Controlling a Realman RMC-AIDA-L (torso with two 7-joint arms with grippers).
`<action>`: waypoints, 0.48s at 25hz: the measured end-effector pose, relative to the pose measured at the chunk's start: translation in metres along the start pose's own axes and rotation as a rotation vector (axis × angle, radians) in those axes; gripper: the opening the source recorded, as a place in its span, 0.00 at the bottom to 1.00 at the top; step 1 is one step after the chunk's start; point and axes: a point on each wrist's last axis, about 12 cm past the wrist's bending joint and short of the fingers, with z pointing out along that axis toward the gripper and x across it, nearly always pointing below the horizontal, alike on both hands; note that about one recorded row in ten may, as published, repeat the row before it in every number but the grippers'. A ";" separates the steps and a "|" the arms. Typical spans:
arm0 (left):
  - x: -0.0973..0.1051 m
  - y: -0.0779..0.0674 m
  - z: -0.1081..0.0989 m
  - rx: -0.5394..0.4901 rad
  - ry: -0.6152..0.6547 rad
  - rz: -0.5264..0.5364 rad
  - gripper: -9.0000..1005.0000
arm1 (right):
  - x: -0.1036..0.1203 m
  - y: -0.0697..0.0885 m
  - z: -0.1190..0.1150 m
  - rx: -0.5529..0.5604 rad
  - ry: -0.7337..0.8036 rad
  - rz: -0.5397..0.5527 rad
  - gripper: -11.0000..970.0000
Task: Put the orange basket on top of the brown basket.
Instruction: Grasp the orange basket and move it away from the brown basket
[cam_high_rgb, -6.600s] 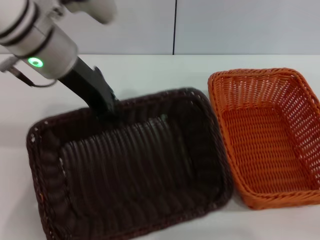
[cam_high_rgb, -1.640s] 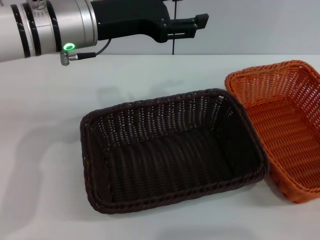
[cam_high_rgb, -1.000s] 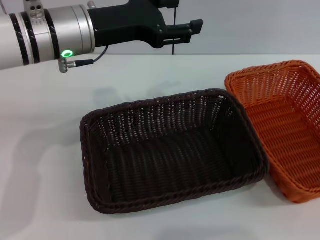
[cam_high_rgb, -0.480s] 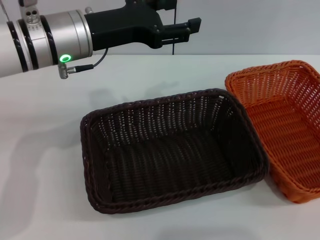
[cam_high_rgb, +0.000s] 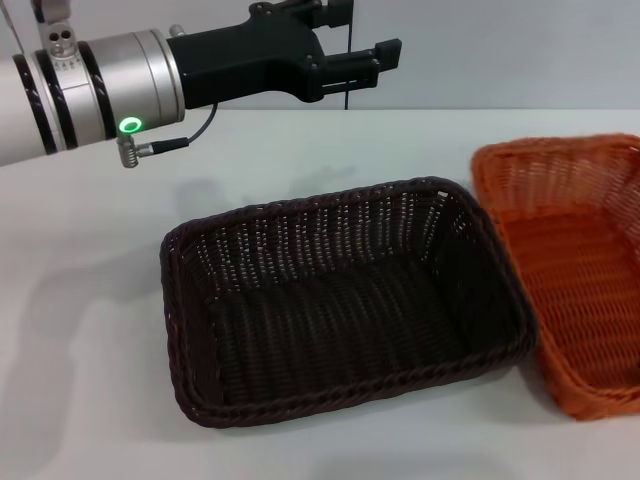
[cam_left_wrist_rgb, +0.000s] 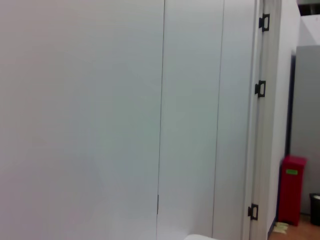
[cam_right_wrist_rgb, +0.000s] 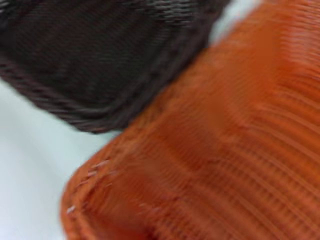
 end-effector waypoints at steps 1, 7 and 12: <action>0.000 0.000 0.000 0.001 -0.003 -0.003 0.80 | -0.002 0.005 0.002 -0.013 0.003 -0.012 0.57; -0.002 0.002 -0.001 -0.005 -0.006 0.000 0.80 | -0.008 0.029 0.011 -0.124 0.030 -0.068 0.56; -0.002 0.004 -0.002 -0.021 -0.008 -0.001 0.80 | -0.010 0.042 0.022 -0.218 0.029 -0.098 0.56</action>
